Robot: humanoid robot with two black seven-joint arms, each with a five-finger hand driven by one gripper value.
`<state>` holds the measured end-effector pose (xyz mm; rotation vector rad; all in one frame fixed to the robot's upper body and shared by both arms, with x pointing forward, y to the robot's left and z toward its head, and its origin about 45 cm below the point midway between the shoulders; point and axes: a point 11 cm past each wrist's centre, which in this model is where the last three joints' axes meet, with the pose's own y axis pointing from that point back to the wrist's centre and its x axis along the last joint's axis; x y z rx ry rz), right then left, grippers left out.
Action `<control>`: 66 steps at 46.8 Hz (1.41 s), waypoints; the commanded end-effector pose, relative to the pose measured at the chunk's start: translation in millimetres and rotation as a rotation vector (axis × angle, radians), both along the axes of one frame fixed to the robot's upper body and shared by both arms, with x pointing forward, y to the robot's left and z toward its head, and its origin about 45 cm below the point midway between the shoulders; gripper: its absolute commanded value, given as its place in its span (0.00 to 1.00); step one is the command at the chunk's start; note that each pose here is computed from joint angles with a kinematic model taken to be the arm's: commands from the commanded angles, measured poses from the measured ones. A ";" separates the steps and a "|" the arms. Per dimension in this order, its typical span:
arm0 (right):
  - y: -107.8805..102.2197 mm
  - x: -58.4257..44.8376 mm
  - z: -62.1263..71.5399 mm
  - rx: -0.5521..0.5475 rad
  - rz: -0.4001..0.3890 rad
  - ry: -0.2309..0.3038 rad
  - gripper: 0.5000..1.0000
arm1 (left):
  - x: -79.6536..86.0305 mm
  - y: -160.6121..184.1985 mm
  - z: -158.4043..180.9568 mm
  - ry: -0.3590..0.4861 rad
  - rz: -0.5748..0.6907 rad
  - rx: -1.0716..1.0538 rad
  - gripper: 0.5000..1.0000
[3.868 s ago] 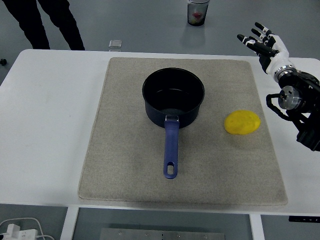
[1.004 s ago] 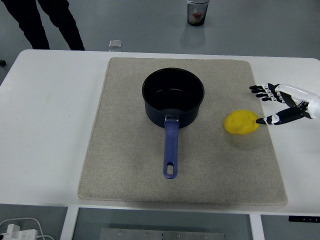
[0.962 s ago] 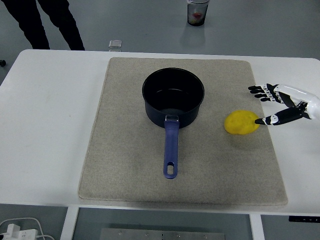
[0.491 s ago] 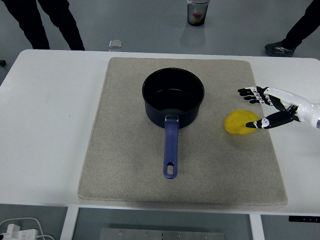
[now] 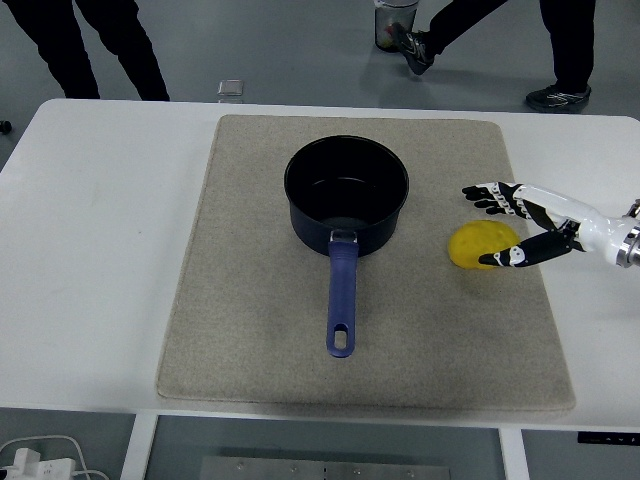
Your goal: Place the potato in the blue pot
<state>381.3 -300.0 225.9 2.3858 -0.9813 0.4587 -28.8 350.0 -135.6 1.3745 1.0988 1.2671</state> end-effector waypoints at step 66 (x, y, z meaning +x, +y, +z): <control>0.7 -2.0 -27.0 -0.100 0.032 -0.108 0.77 | 0.1 -0.6 -0.1 0.000 0.001 -0.002 0.99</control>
